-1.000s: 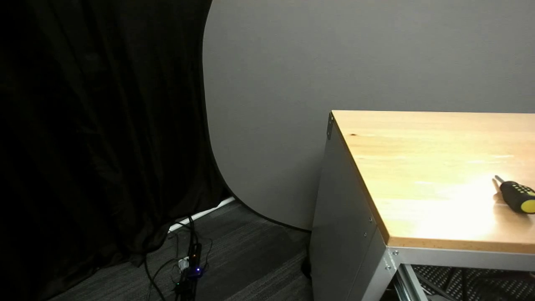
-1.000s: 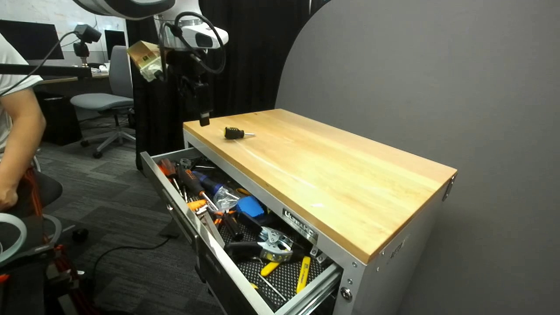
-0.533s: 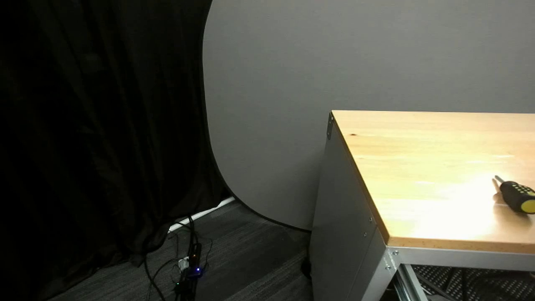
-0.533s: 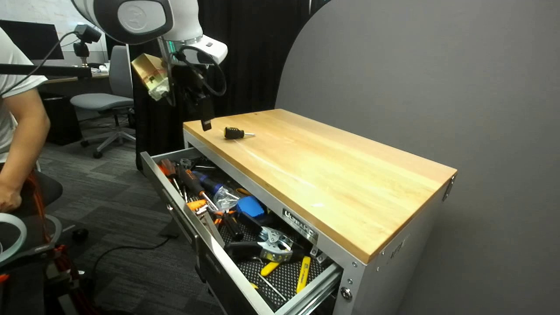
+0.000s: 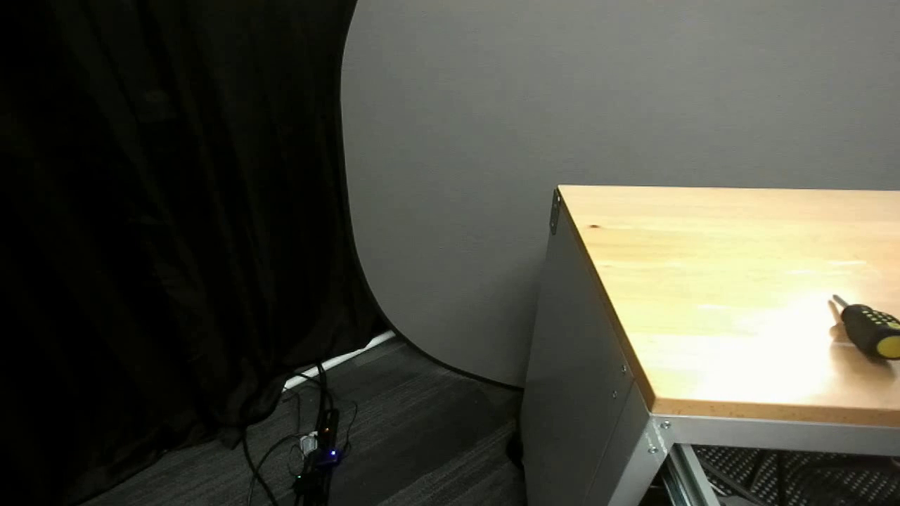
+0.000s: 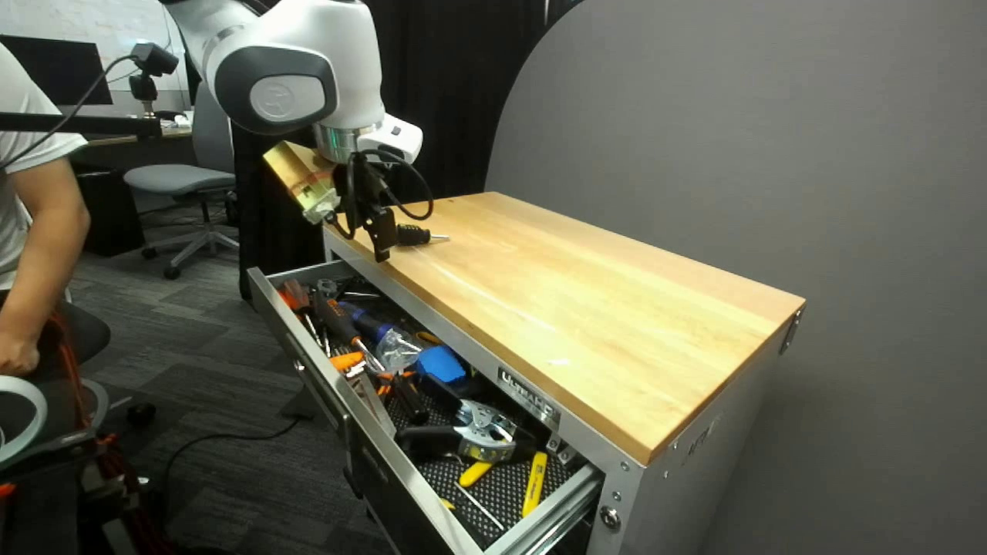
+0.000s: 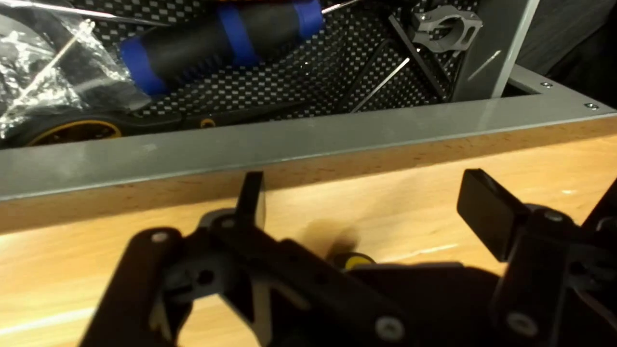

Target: Put the screwdriver into the drawer and close it.

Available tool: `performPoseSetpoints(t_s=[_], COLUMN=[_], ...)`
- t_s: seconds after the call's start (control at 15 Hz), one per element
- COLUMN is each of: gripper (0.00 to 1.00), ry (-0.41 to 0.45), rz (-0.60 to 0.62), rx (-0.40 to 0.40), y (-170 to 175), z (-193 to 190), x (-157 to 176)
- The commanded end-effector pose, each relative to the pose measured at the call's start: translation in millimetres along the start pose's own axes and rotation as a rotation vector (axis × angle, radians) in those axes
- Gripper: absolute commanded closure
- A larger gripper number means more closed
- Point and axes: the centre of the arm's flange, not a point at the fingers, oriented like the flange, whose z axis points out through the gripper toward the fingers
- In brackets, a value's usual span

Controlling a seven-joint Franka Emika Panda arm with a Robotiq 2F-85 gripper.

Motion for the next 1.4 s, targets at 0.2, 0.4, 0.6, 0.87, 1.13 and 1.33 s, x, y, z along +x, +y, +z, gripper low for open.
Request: performPoseSetpoints(t_s=[0.2,0.4,0.6,0.87,1.13,1.33], gripper=[0.00,0.00,0.00,0.00,0.00,0.00], ry=[-0.025,-0.040,-0.036,0.006,0.075,0.132], rz=[-0.160,-0.219,-0.263,-0.271,-0.217,-0.164], rx=[-0.050,-0.087,-0.112,-0.140,-0.226,-0.278], y=[-26.5,-39.3,-52.8,-67.0,-74.9,-79.1], z=[2.3,5.3,7.9,13.9,19.4,21.9], x=[27.5,36.7,44.1,54.6,65.4,72.3])
